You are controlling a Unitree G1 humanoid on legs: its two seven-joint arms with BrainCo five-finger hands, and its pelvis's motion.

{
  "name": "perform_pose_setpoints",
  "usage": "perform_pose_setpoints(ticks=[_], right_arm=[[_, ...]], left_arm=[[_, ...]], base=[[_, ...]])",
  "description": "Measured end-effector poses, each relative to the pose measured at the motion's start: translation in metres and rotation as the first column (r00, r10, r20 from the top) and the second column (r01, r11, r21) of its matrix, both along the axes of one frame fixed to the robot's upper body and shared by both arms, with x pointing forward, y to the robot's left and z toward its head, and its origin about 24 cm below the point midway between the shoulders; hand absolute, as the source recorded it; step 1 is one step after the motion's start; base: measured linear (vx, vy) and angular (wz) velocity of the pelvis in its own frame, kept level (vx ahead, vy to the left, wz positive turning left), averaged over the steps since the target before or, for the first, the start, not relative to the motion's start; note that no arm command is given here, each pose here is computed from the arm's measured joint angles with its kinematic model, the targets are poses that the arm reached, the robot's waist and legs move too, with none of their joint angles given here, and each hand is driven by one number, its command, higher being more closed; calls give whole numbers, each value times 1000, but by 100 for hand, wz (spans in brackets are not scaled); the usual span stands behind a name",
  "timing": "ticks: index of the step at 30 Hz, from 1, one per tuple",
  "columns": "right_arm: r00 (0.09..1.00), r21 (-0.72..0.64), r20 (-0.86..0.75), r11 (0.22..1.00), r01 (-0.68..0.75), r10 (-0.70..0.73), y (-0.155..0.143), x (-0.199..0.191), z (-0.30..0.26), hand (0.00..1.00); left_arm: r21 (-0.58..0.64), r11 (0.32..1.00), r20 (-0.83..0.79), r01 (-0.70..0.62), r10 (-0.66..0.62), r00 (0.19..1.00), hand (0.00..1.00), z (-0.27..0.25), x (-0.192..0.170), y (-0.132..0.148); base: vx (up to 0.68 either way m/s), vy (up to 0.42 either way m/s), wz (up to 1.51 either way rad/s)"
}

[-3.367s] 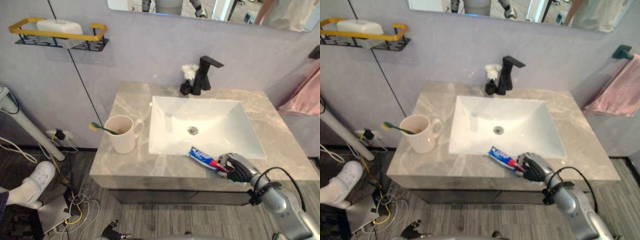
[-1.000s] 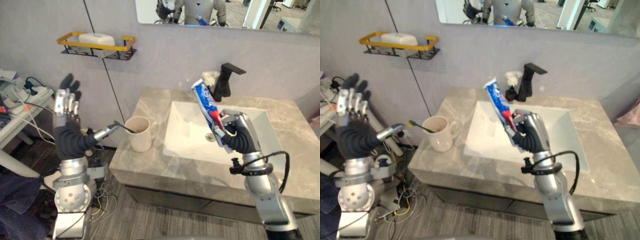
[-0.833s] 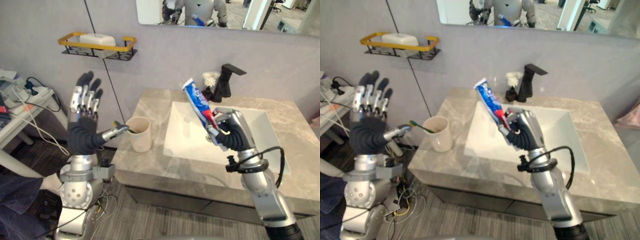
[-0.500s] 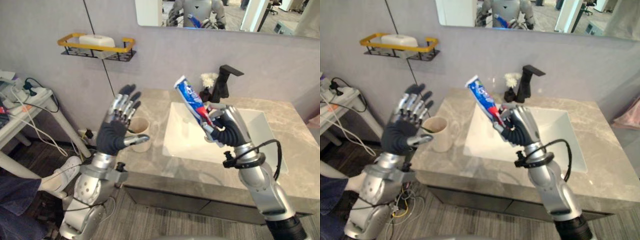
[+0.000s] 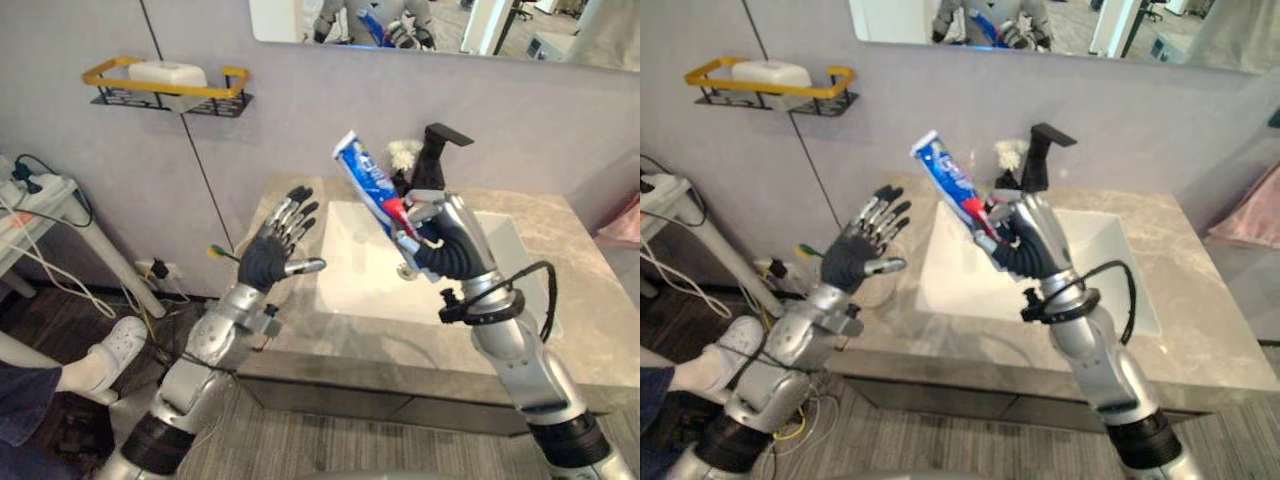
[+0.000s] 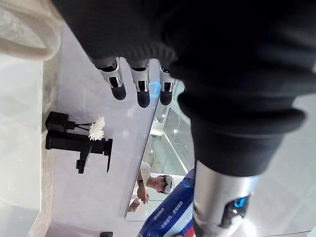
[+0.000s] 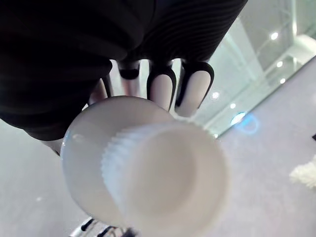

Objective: Organize washtable

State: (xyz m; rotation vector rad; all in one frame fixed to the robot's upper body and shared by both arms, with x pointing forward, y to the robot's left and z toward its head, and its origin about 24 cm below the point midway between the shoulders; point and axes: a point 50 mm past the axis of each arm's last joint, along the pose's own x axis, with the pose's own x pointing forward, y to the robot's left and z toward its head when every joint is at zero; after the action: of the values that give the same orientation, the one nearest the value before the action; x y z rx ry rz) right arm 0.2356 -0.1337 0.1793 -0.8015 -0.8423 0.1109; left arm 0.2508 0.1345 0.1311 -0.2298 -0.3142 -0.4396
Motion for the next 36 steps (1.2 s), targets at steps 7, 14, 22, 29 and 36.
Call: perform_pose_setpoints(ticks=[7,14,22,29,36], right_arm=[[999,5,-15,999,-47,47,9,0,-1,100],[993,-62,-51,992,-107,104,20,4,-8,100],[987,-130,-110,983,-133,119,22,7,-20,100],[978,-170,-170,975,-146,117,22,10,-32,100],[978,-222,-178,964,-149,110,24,9,-38,100]], left_arm=[[-4,1000,-25,24,-24,999,0,2,17,-7],[-13,996,-13,85,-86,996,0,14,30,-18],[-21,995,-9,97,-97,995,0,21,33,-15],[-41,993,4,111,-111,994,0,28,36,-16],[-33,994,-2,106,-106,994,0,28,37,-13]], base=[[-10,-7,-4],[-30,-16,-2],[0,0,0],[0,0,0],[0,0,0]])
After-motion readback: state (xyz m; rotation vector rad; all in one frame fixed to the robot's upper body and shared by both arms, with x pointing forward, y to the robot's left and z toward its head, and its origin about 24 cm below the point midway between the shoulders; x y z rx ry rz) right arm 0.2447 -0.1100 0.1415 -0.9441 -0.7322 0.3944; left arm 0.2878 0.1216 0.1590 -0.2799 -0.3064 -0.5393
